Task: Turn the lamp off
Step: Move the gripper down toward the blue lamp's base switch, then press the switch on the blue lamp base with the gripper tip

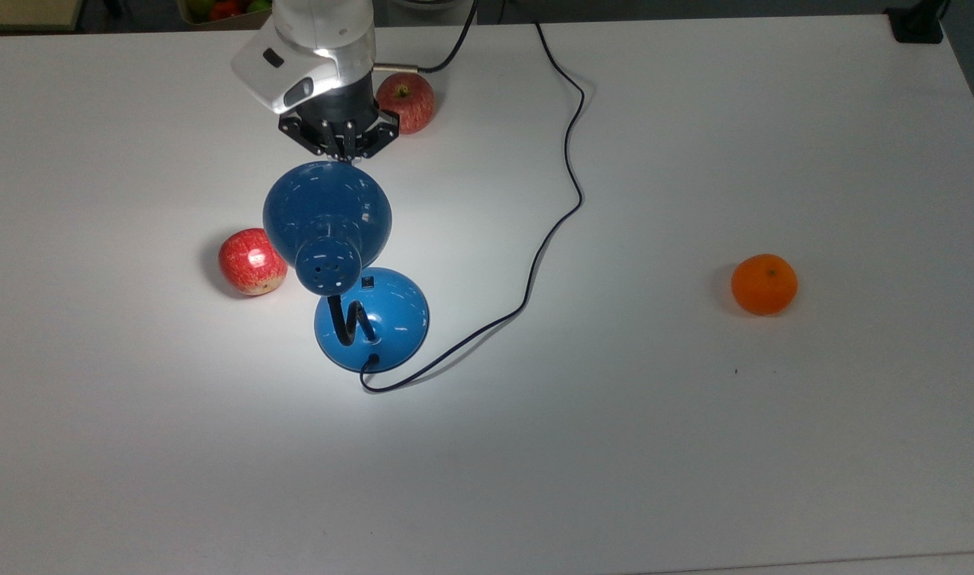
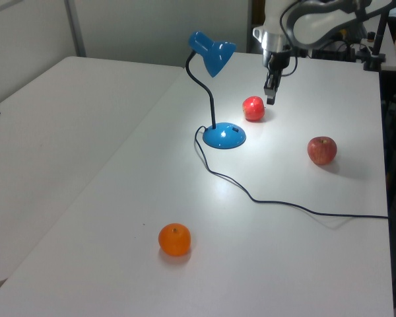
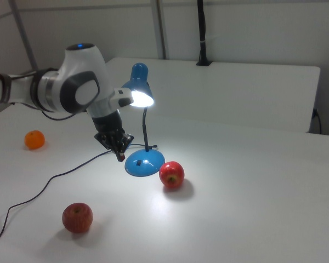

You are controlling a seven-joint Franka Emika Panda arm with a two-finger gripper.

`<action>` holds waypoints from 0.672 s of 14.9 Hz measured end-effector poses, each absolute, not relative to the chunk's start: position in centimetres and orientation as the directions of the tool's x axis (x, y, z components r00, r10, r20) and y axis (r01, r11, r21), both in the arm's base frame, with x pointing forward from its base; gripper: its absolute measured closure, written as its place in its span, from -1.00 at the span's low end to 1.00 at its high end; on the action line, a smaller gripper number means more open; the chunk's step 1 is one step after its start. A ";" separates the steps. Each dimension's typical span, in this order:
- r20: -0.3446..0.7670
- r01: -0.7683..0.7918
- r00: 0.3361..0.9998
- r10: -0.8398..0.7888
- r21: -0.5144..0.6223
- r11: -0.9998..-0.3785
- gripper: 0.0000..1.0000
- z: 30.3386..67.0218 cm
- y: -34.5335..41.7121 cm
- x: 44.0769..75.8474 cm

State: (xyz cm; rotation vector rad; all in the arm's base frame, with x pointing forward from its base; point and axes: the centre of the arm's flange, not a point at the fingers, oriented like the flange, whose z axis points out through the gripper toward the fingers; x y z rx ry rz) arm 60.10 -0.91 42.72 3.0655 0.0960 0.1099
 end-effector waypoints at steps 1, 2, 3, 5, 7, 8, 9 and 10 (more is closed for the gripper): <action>0.093 0.059 0.994 0.065 0.073 -0.996 0.98 41.4 -0.9 60.5; 0.113 0.058 0.991 0.066 0.072 -0.996 0.98 40.5 -0.8 60.9; 0.133 0.058 0.989 0.067 0.070 -0.996 0.98 39.6 -0.8 61.3; 0.164 0.058 0.984 0.069 0.068 -0.996 0.98 37.9 -0.7 62.1; 0.205 0.060 0.976 0.072 0.066 -0.996 0.98 36.7 -0.6 62.8; 0.223 0.061 0.972 0.074 0.065 -0.996 0.98 36.3 -0.6 63.2; 0.236 0.061 0.969 0.075 0.065 -0.996 0.98 35.9 -0.6 63.4; 0.254 0.062 0.964 0.076 0.064 -0.996 0.98 35.8 -0.6 63.6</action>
